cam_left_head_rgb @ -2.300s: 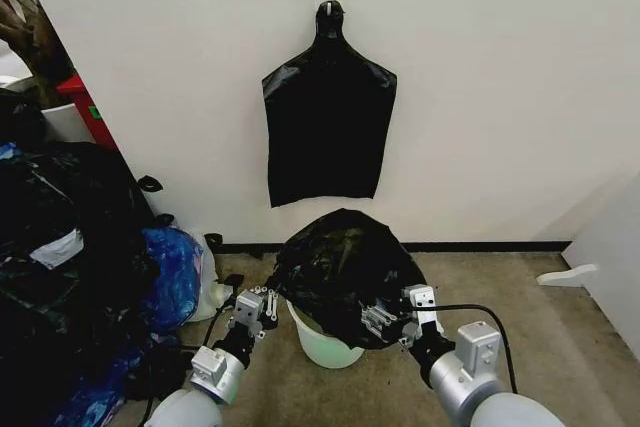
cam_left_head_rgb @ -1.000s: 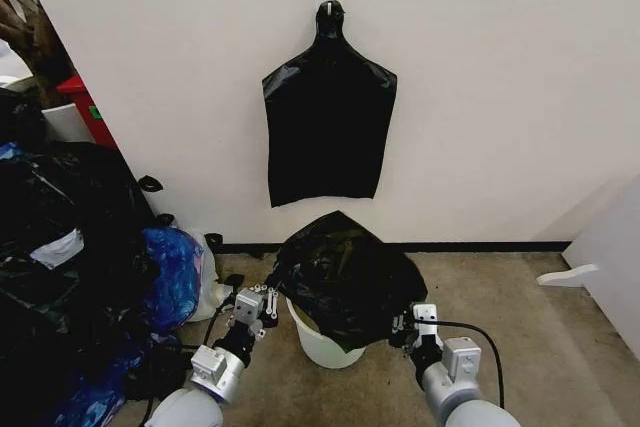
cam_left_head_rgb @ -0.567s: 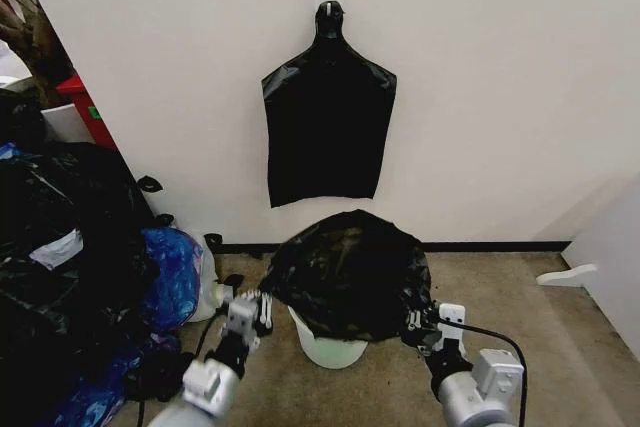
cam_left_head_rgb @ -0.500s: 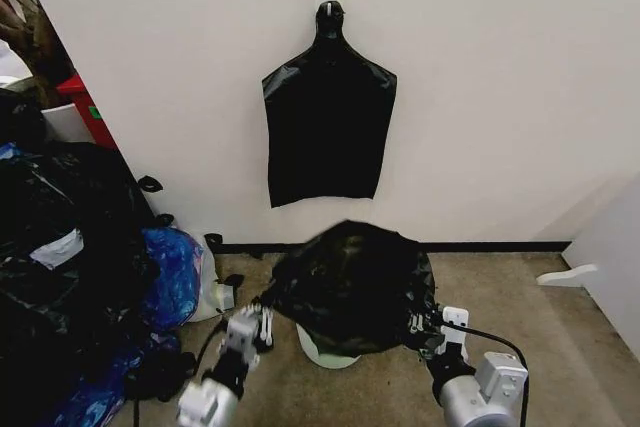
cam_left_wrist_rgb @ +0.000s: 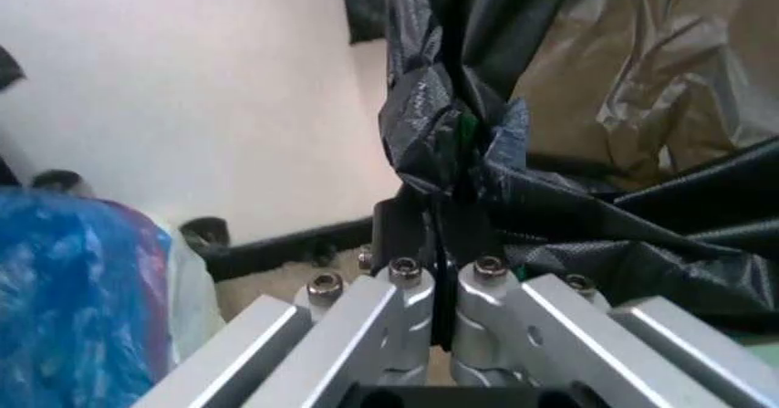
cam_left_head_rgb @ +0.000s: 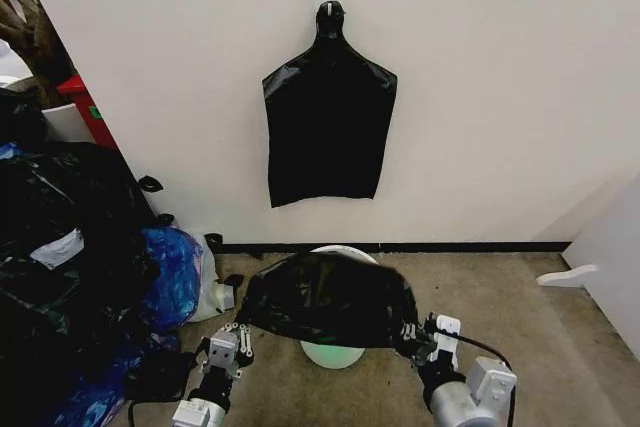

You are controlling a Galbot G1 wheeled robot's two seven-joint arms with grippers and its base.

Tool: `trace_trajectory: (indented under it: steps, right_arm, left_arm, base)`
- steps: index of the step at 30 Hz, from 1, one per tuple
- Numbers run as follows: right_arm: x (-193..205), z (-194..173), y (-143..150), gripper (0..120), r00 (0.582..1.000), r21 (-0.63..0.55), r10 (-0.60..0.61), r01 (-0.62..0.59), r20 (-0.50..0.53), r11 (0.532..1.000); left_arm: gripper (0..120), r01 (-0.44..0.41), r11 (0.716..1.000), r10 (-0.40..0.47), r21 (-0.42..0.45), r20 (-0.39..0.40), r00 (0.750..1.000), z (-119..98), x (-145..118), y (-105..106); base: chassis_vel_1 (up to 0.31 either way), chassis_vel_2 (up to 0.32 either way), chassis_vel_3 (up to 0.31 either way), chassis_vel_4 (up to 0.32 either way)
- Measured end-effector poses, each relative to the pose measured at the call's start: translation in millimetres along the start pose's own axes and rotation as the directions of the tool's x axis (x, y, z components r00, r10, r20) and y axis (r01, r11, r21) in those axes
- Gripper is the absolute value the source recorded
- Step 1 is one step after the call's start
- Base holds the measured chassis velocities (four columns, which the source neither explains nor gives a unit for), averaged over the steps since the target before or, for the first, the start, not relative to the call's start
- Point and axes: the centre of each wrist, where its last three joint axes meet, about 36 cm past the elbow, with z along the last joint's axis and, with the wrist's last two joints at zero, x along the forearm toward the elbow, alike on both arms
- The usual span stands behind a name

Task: Place the garbage bag over the trash bin.

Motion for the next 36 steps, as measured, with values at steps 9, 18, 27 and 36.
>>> trace_trajectory:
  steps: [9, 18, 27, 36]
  right_arm:
    - [-23, 54, -17, 0, 0.997, -0.003, 0.055, -0.055, -0.049, 0.998]
    - [-67, 77, -34, 0, 0.998, 0.020, 0.066, -0.066, 0.023, 0.998]
    - [-92, 50, -48, 0, 0.993, 0.053, 0.026, -0.032, 0.116, 0.998]
    - [-103, 31, -56, 0, 0.997, 0.070, -0.023, 0.018, 0.071, 0.997]
  left_arm:
    - [0, -0.032, 0.998, 0.032, -0.054, -0.015, 0.999, 23, -3, -2]
    - [0, -0.011, 0.991, 0.019, -0.135, 0.060, 0.998, 46, -53, 7]
    - [0, 0.002, 0.990, 0.013, -0.144, 0.102, 0.995, 40, -87, 21]
    - [0, 0.001, 0.992, 0.011, -0.126, 0.089, 0.996, 38, -93, 27]
  base:
    - [0.000, 0.000, 0.000, 0.000]
    - [0.000, 0.000, 0.000, 0.000]
    - [0.000, 0.000, 0.000, 0.000]
    - [0.000, 0.000, 0.000, 0.000]
